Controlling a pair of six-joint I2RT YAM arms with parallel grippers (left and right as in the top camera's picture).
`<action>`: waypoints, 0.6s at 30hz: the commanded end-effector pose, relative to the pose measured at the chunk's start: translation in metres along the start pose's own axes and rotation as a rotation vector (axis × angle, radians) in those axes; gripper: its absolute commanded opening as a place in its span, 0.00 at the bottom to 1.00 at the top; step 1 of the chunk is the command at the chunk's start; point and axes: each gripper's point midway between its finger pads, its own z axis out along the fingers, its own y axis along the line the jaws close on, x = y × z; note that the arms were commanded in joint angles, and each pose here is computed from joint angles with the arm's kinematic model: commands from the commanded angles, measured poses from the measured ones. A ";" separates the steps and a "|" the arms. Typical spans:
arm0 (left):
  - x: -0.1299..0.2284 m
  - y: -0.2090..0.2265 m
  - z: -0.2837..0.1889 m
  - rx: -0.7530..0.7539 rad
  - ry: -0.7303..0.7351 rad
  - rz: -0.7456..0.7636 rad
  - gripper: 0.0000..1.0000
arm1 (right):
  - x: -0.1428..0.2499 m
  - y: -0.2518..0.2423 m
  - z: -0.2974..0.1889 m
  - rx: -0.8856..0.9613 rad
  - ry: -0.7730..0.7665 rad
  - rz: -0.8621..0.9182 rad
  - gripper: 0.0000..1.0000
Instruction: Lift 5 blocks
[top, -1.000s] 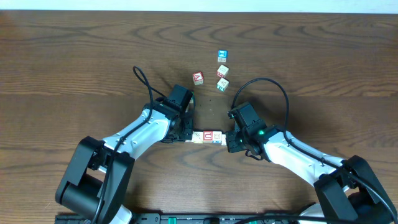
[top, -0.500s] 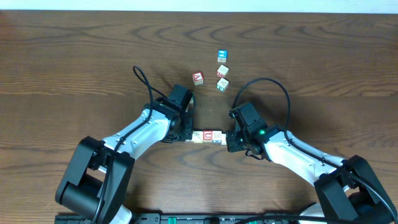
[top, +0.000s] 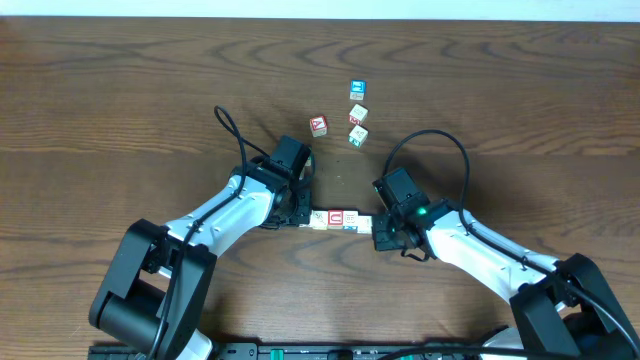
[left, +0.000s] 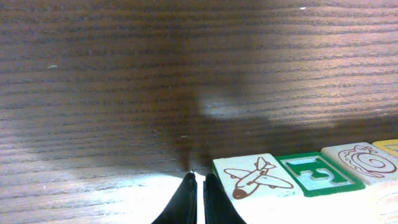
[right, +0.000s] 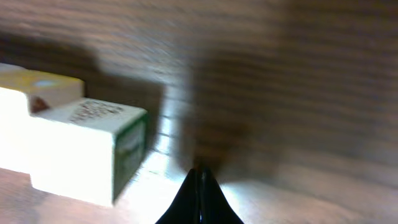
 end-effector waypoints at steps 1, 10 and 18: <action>-0.002 -0.003 0.000 0.007 -0.003 -0.004 0.07 | 0.021 -0.014 0.008 0.069 0.066 0.008 0.01; -0.002 -0.003 0.000 0.007 -0.003 -0.004 0.07 | 0.038 0.015 0.008 -0.025 0.122 -0.064 0.01; -0.002 -0.003 0.000 0.007 -0.003 -0.004 0.07 | 0.040 0.030 0.008 -0.072 0.118 -0.070 0.01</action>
